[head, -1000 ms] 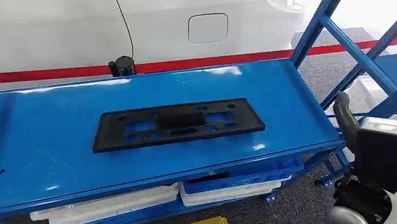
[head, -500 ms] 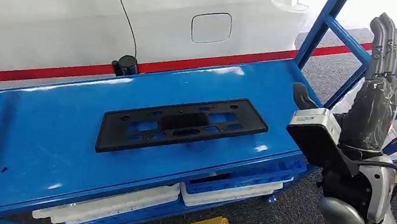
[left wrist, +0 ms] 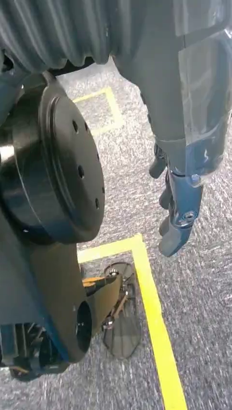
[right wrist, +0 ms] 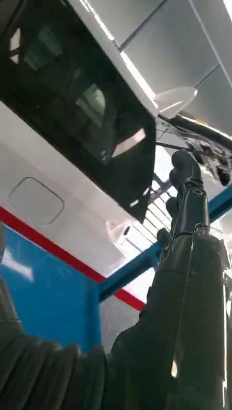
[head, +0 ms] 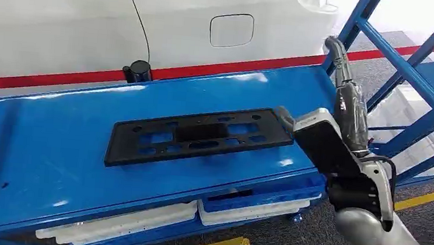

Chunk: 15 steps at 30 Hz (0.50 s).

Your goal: Take the parts from the cabinet and place them on the table.

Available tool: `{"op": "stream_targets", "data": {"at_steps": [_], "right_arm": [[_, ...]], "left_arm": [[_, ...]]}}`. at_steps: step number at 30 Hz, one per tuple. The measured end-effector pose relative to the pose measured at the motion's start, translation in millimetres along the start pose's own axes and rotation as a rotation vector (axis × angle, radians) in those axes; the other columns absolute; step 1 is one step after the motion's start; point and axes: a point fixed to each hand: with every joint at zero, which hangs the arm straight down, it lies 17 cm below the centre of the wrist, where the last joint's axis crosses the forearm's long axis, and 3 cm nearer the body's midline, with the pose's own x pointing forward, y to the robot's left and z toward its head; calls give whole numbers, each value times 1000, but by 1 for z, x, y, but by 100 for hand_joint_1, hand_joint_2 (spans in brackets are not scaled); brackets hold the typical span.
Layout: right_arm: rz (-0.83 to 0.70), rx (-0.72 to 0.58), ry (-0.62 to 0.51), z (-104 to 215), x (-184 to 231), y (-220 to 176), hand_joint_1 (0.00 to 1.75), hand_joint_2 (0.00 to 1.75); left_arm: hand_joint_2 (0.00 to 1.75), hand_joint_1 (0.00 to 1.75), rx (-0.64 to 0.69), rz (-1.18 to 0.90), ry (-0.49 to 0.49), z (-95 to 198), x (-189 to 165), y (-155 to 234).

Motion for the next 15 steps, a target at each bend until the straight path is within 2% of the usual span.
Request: {"op": "stream_targets", "data": {"at_steps": [4, 9, 15], "right_arm": [[-130, 88, 47, 11, -16, 40, 0, 175], [-156, 154, 98, 23, -32, 73, 0, 175], [-223, 223, 122, 27, -32, 97, 0, 175]], "left_arm": [[175, 0, 46, -5, 25, -1, -4, 9], [175, 0, 65, -10, 40, -1, -7, 12], [175, 0, 150, 18, 159, 0, -21, 29]]}}
